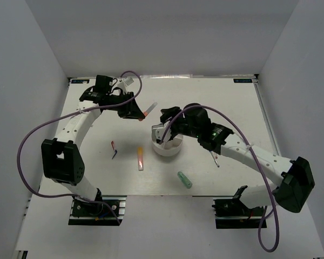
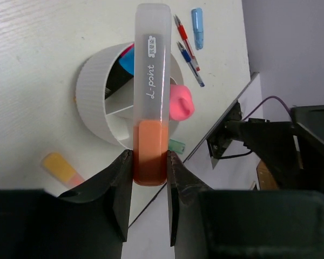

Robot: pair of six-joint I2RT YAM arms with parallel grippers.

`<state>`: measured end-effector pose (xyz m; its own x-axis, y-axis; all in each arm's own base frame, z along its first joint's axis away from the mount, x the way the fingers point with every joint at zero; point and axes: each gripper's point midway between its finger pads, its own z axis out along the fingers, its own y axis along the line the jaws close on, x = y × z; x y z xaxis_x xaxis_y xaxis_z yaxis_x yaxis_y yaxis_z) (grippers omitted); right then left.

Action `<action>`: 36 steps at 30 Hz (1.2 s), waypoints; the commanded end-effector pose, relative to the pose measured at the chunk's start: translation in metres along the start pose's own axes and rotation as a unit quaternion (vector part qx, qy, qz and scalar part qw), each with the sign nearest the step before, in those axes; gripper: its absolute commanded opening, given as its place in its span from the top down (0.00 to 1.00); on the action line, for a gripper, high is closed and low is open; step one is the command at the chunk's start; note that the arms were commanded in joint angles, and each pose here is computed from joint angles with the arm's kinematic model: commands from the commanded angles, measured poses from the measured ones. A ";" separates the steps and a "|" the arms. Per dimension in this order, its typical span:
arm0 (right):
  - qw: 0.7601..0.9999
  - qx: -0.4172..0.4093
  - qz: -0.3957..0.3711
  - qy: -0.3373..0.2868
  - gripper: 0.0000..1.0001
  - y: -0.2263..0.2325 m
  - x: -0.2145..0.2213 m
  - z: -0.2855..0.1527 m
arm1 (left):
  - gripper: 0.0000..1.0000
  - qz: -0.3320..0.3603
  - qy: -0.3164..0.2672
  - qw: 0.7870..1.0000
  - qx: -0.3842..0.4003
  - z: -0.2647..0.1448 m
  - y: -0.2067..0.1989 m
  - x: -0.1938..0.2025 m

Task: Sort the stationery into containers
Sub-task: Place the pen in the storage box.

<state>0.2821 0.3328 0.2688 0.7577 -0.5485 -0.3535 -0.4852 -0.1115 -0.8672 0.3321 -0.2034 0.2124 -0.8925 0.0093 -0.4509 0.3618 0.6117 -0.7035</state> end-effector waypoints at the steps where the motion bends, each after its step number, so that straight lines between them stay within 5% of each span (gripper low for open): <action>1: 0.998 0.038 -0.046 -0.001 0.42 -0.011 -0.006 0.008 | 1.00 0.016 -0.013 0.999 0.043 -0.017 -0.031 0.003; 5: 0.988 0.099 -0.113 0.025 0.38 -0.009 -0.001 0.015 | 1.00 0.035 -0.019 0.998 0.043 -0.024 -0.037 0.005; 19: 0.958 0.233 -0.135 0.102 0.38 -0.046 -0.012 0.019 | 1.00 0.092 -0.068 0.993 -0.016 -0.041 -0.038 0.000; 36: 0.965 0.201 -0.148 0.080 0.42 -0.021 -0.022 0.034 | 1.00 0.100 -0.068 0.993 0.003 -0.036 -0.056 0.002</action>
<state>0.2938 0.3712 0.2713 0.7371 -0.6754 -0.0226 -0.0450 -0.0158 -0.9989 0.3046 -0.2031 0.2449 -0.8057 0.0259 -0.5918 0.4733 0.6289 -0.6168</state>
